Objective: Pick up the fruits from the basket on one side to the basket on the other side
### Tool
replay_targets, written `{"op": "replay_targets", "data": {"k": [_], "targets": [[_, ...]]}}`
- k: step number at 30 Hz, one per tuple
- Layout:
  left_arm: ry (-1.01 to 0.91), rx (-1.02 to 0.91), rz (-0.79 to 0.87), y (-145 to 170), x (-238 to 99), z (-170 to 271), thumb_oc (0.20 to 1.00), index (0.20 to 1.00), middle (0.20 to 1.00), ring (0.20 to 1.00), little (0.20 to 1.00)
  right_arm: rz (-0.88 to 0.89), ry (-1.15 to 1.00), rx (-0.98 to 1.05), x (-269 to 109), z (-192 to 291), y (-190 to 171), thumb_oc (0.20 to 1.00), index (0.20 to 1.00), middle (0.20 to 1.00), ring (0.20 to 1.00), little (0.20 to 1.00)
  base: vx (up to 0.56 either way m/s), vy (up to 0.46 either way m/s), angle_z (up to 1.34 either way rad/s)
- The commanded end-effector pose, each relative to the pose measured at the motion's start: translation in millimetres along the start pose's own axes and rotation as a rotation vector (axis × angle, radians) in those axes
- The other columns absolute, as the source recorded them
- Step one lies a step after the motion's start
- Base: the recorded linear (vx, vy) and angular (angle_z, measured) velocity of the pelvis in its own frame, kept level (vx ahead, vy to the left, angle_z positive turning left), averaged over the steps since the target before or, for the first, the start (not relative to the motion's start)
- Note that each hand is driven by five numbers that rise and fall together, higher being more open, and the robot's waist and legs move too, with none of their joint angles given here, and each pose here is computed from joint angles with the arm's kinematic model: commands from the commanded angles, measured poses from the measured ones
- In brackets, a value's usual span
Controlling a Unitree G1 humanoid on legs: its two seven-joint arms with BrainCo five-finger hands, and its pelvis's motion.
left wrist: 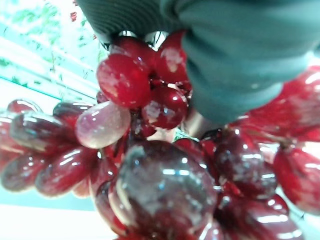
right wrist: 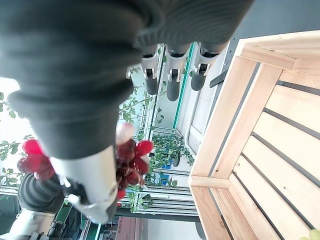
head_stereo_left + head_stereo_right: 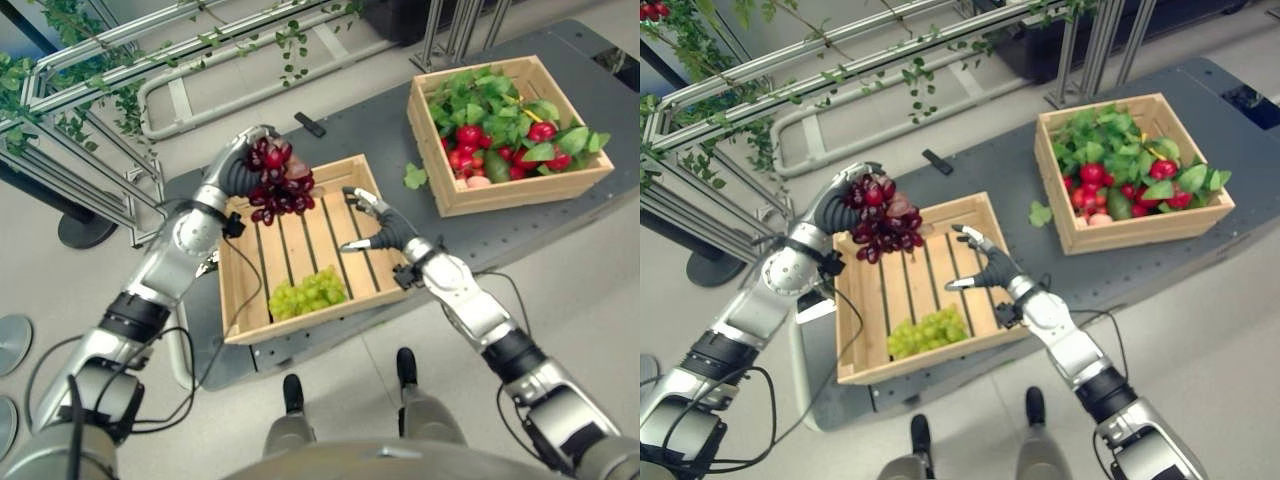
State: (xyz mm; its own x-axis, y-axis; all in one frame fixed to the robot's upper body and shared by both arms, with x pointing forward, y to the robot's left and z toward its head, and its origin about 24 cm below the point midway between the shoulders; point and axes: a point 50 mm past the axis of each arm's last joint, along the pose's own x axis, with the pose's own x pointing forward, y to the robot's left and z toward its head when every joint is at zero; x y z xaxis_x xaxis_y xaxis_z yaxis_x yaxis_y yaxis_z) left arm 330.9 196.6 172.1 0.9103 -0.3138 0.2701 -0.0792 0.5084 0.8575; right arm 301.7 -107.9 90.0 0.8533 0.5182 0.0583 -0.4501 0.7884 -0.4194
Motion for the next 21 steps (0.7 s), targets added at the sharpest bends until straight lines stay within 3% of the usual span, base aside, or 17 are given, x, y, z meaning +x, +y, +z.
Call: {"op": "replay_targets", "data": {"k": [1,21], "targets": [[-0.124,0.115,0.049,28,22,23,0.200,0.200,0.200,0.200,0.200,-0.002,-0.078,0.028,1,11,-3,1.000,1.000,1.000,1.000,1.000,0.00,0.000,0.00],[-0.160,0.455,-0.076,38,19,23,0.200,0.200,0.200,0.200,0.200,-0.027,-0.064,0.094,-8,2,-6,1.000,1.000,1.000,1.000,1.000,0.00,0.000,0.00]]}}
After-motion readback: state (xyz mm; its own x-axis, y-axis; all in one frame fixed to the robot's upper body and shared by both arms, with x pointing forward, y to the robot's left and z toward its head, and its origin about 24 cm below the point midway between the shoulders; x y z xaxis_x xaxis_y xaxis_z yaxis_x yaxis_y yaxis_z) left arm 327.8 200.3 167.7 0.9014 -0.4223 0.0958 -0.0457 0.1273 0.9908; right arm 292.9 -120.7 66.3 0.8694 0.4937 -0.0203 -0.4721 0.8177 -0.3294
